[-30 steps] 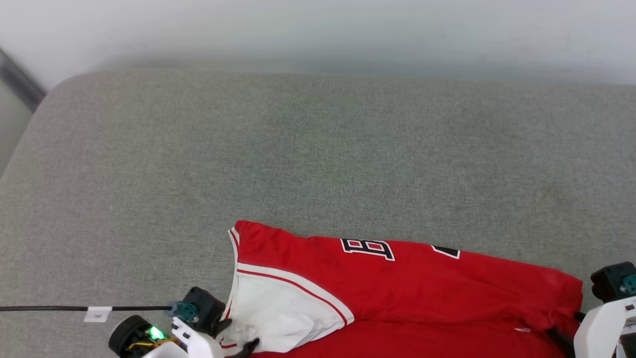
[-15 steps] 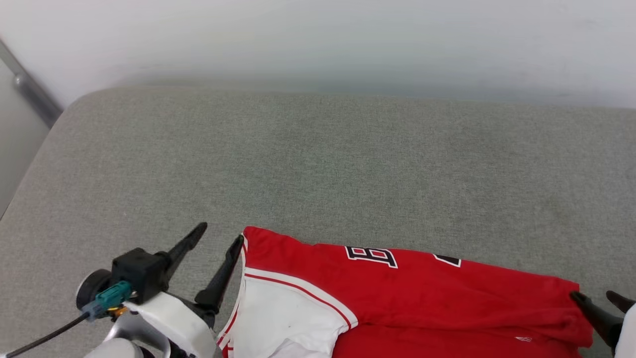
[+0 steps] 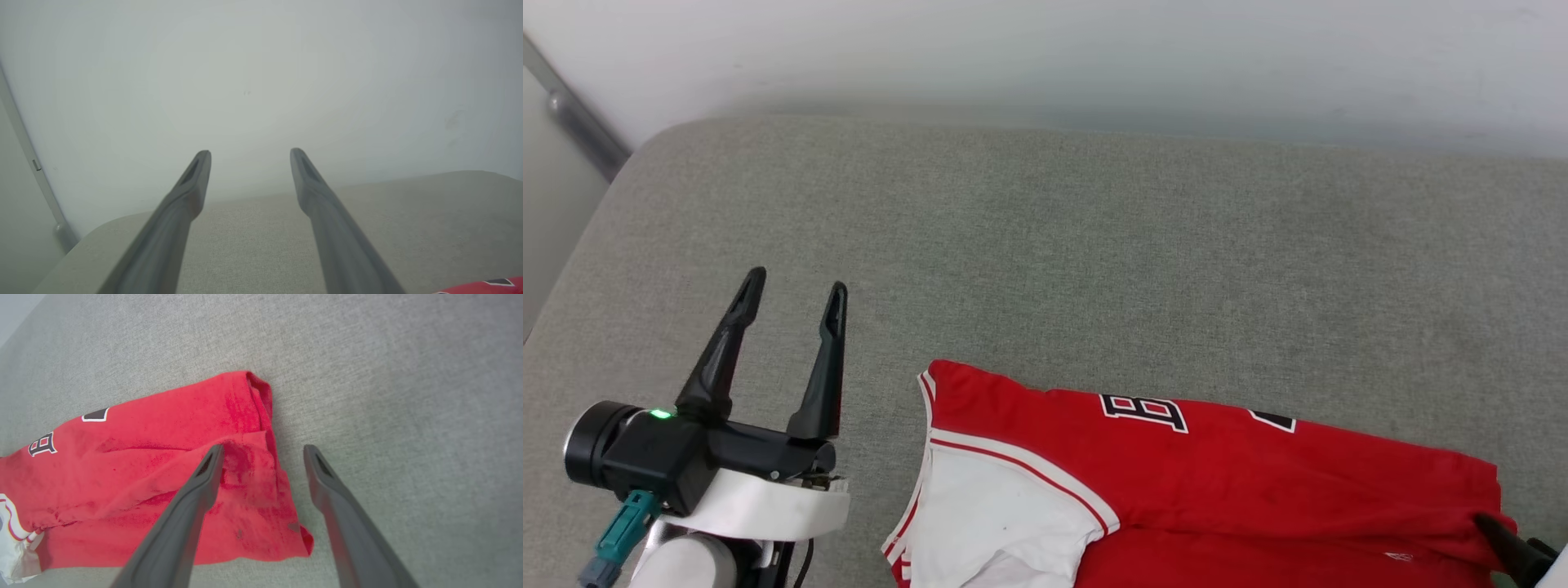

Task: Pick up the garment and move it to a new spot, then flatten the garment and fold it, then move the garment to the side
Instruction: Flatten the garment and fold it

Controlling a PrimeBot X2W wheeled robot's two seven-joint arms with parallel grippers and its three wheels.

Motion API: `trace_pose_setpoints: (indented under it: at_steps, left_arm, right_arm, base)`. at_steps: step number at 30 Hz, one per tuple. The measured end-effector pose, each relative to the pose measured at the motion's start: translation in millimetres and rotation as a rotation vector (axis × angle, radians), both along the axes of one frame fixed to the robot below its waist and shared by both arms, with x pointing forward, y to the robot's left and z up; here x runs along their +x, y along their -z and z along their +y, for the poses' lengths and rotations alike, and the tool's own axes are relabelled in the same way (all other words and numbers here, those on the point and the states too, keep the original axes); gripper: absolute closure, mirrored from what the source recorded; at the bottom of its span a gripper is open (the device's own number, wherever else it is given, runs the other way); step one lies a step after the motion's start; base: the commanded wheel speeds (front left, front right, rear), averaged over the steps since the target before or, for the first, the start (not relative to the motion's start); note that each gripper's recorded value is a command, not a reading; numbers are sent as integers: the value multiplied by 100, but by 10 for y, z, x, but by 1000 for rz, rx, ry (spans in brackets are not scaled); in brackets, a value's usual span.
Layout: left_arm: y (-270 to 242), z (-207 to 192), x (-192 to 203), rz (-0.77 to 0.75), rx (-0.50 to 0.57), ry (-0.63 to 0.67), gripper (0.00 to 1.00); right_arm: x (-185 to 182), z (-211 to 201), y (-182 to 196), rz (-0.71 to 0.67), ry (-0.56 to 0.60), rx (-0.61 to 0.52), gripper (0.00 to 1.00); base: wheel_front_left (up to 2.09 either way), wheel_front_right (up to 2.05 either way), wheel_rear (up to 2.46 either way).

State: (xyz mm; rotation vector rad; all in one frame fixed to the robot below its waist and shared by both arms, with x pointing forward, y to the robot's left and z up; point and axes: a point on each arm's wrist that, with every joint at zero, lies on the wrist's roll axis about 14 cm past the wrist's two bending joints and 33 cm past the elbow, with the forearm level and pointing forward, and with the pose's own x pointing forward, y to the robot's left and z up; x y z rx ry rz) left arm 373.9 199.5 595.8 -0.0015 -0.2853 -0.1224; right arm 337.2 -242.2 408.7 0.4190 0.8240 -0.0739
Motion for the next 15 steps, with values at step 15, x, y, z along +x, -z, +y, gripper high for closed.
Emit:
trace_pose_setpoints:
  at_steps: [15]
  left_arm:
    - [134, 176, 30, -16, 17, -80, 0]
  right_arm:
    - [-41, 393, 493, 150, -63, 128, 0]
  base:
    - [0, 0, 0]
